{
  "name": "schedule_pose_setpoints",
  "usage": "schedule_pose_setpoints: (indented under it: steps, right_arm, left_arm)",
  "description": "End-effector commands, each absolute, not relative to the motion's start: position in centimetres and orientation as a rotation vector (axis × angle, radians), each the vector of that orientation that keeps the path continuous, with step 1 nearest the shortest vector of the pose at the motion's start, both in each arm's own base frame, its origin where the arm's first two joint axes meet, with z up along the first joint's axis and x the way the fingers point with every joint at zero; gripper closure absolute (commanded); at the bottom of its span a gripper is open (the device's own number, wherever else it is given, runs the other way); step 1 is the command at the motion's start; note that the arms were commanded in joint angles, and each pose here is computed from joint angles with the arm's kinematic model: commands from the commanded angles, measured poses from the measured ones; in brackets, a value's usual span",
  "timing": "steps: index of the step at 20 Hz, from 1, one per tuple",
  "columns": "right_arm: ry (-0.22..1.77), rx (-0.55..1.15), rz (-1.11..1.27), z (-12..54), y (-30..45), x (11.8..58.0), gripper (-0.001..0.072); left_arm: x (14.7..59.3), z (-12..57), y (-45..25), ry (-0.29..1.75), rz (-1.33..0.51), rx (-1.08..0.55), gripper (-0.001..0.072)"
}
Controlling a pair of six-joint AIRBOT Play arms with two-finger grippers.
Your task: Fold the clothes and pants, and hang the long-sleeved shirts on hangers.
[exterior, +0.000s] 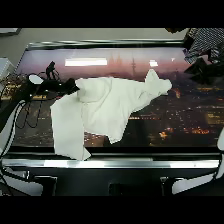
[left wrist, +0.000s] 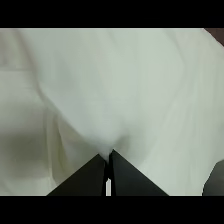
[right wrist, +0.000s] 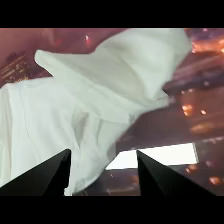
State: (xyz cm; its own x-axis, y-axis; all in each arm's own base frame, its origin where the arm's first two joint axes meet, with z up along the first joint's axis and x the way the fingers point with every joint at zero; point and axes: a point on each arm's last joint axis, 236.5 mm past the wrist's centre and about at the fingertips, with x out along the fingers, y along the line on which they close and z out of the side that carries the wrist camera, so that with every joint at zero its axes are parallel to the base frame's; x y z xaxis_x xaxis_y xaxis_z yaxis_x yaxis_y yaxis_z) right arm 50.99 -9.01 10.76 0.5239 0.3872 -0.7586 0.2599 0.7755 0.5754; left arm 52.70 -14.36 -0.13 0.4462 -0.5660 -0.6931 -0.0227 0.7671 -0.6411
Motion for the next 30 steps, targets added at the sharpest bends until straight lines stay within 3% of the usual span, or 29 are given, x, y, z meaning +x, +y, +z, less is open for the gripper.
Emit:
schedule_pose_setpoints:
  steps: [1,7,14,19,29,30]
  right_arm:
    - [1.144,0.733,0.103,9.7,-9.5,44.6,0.0229]
    - [1.251,0.966,0.277,0.1,4.5,37.9,0.0228]
    - [1.373,0.929,0.346,-7.1,18.2,32.0,0.0218]
    - [1.388,0.933,0.328,-8.9,22.9,31.6,0.0218]
    - [1.339,0.933,0.296,-9.9,25.5,32.1,0.0221]
    - [1.338,0.916,0.304,-10.0,26.0,31.8,0.0258]
  left_arm:
    - [51.7,-0.4,-14.2,1.114,-0.382,-0.638,0.0689]
    - [51.4,-0.4,-14.1,1.128,-0.386,-0.639,0.0688]
    - [51.4,-0.5,-14.1,1.128,-0.386,-0.639,0.0689]
    - [51.4,-0.5,-14.1,1.129,-0.385,-0.640,0.0689]
    - [51.4,-0.7,-14.1,1.132,-0.385,-0.640,0.0689]
    - [51.4,-0.8,-14.1,1.133,-0.384,-0.640,0.0689]
